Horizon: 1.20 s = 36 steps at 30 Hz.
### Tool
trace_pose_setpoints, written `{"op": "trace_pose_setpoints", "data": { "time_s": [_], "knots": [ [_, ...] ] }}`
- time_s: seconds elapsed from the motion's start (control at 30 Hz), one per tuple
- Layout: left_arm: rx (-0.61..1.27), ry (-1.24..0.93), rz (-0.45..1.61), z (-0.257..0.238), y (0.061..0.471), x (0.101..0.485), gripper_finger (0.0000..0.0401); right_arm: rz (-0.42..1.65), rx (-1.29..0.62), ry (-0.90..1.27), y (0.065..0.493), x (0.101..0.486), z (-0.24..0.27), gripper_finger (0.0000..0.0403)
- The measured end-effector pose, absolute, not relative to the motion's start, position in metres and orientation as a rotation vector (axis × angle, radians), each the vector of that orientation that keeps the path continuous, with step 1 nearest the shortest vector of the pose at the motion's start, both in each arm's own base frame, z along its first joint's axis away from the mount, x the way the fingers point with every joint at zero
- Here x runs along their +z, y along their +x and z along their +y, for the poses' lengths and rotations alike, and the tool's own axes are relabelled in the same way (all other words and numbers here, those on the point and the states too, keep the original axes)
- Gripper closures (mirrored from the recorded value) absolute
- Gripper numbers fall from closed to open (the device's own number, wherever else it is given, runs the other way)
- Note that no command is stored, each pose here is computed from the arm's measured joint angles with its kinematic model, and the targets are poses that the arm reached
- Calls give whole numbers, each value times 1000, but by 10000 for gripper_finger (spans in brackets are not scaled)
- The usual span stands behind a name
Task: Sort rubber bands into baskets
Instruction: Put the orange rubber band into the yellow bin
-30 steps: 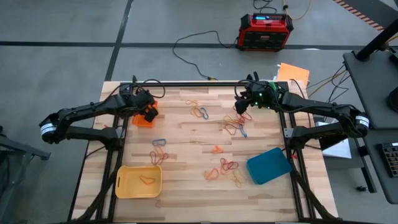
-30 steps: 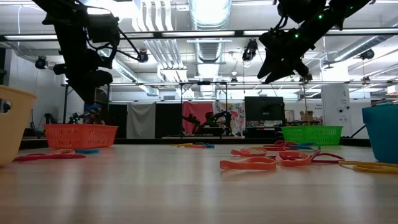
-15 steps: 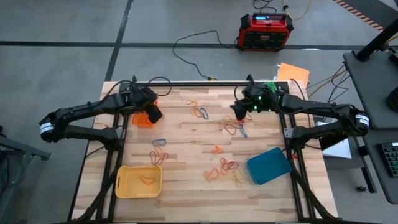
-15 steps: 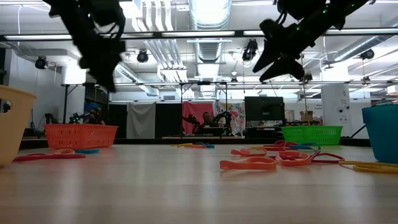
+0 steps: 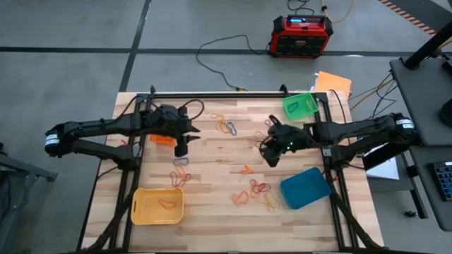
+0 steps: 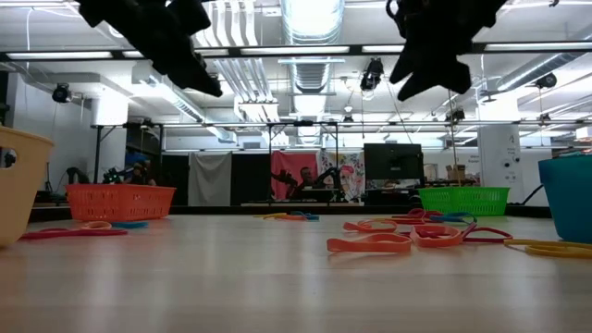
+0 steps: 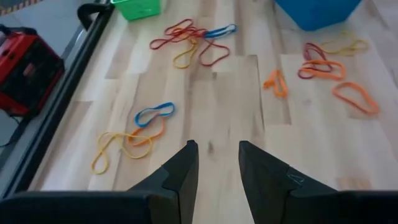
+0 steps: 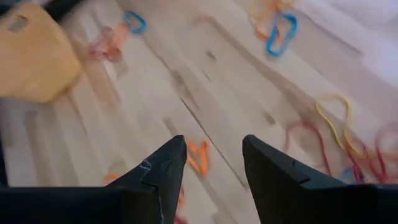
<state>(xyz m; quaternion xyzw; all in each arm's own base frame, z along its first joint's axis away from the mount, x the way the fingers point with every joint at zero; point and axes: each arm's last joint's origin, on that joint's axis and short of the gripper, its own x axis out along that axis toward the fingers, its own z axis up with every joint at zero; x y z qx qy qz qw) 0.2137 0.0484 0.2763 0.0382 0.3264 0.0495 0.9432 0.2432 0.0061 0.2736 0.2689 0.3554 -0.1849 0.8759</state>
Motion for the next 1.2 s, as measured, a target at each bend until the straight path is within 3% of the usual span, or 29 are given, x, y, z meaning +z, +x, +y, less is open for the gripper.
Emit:
{"op": "trace_pose_setpoints", "data": {
  "time_s": [0.27,0.6,0.87,1.2],
  "knots": [
    [-41,206,672,26,216,275,301,943,-395,515,272,260,36,254],
    [-59,412,489,27,227,290,301,1184,-506,510,310,214,46,210],
    [-47,295,457,24,228,292,301,1306,-507,383,338,163,42,191],
    [-129,148,404,-3,222,301,301,1337,-425,276,351,135,38,221]
  ]
}}
